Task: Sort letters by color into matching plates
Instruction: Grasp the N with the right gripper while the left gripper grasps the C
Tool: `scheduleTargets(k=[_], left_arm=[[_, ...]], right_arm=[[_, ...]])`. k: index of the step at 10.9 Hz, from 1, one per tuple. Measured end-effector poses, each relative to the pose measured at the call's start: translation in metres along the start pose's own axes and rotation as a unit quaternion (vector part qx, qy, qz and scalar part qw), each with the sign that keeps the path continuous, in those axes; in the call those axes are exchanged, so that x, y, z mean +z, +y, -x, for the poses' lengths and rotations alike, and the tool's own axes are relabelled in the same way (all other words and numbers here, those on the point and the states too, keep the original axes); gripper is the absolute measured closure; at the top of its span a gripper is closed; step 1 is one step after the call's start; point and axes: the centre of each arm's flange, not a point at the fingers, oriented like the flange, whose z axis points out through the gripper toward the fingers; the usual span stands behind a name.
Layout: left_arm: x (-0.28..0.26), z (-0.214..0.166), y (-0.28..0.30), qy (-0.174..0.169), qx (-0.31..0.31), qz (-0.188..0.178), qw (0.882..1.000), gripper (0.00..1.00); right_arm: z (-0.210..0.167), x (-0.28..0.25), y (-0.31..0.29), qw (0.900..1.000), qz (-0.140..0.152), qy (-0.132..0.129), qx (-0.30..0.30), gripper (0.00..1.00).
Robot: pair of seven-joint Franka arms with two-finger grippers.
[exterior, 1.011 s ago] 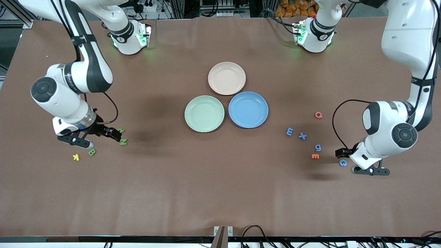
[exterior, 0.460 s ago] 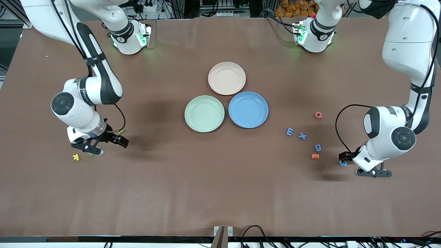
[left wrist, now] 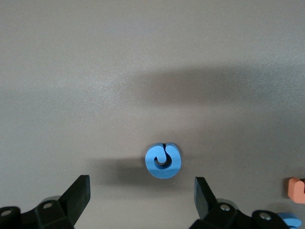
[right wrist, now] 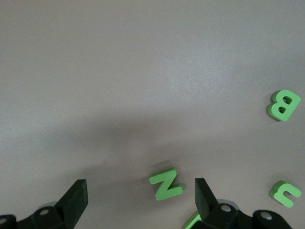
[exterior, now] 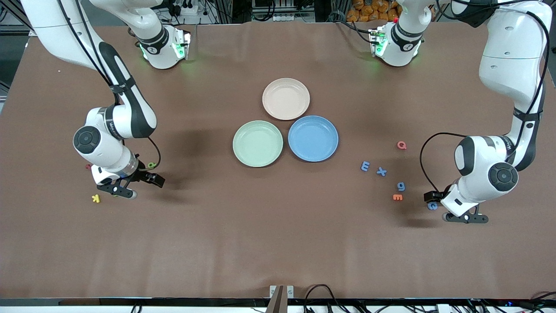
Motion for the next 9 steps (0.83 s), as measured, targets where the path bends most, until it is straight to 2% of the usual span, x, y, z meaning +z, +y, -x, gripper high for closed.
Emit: scheduleTargets(k=[3, 9], left_arm=[[0.004, 0.000, 0.001, -0.002, -0.006, 0.006, 1.000, 0.07], [0.019, -0.002, 0.005, -0.007, -0.004, 0.009, 1.000, 0.15]], right_arm=[[0.007, 0.014, -0.007, 1.000, -0.002, -0.013, -0.007, 0.00], [0.015, 0.038, -0.004, 0.997, 0.031, -0.023, -0.059, 0.00]])
